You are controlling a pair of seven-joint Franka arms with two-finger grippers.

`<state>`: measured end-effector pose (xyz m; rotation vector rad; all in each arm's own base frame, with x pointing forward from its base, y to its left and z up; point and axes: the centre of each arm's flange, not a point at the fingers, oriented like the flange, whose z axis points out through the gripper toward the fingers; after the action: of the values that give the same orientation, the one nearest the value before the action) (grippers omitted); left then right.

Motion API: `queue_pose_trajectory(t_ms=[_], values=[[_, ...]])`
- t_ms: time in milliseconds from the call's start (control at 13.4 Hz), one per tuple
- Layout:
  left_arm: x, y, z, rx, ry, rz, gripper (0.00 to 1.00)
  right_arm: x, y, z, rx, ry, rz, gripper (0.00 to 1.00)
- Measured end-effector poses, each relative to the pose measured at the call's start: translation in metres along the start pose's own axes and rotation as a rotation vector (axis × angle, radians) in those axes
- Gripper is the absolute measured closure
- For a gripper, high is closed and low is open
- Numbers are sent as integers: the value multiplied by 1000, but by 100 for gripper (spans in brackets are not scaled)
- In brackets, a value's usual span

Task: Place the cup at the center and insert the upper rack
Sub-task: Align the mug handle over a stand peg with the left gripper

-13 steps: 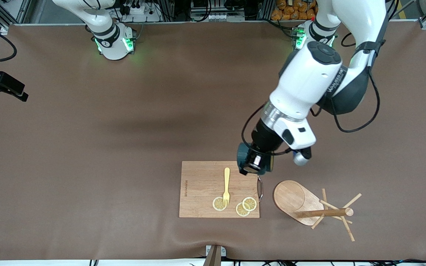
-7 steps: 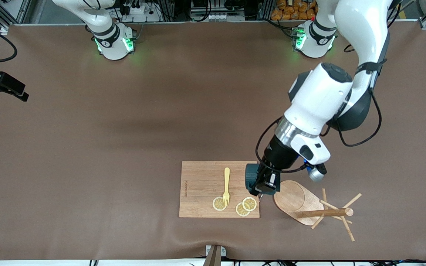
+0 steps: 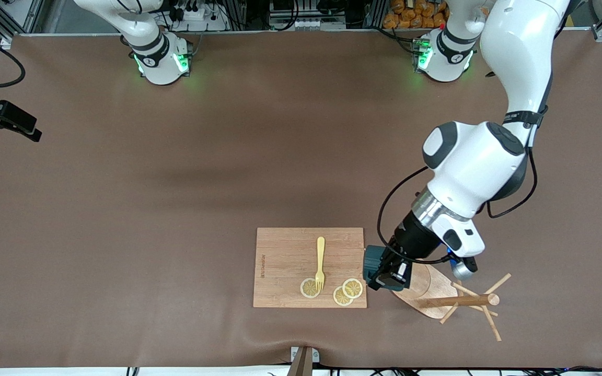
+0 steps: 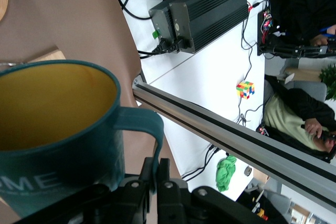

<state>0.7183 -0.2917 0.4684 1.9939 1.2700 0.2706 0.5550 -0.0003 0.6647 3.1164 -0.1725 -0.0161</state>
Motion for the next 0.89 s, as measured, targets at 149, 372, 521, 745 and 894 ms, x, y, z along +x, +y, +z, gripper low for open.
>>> queue_pose_trajectory(t_ms=[149,372,521,745,894], values=[[12,-4,1,3,-15,14,94,0,0,0,0,0,0,0],[28,-7,-1,2,-25,-1,94,0,0,0,0,-1,0,0],[49,-8,-6,-4,-11,-30,94,0,0,0,0,-1,1,0],[86,-9,-17,-20,1,-97,94,0,0,0,-1,-1,1,0],[96,-12,-18,-18,1,-120,94,0,0,0,-1,-1,1,0]])
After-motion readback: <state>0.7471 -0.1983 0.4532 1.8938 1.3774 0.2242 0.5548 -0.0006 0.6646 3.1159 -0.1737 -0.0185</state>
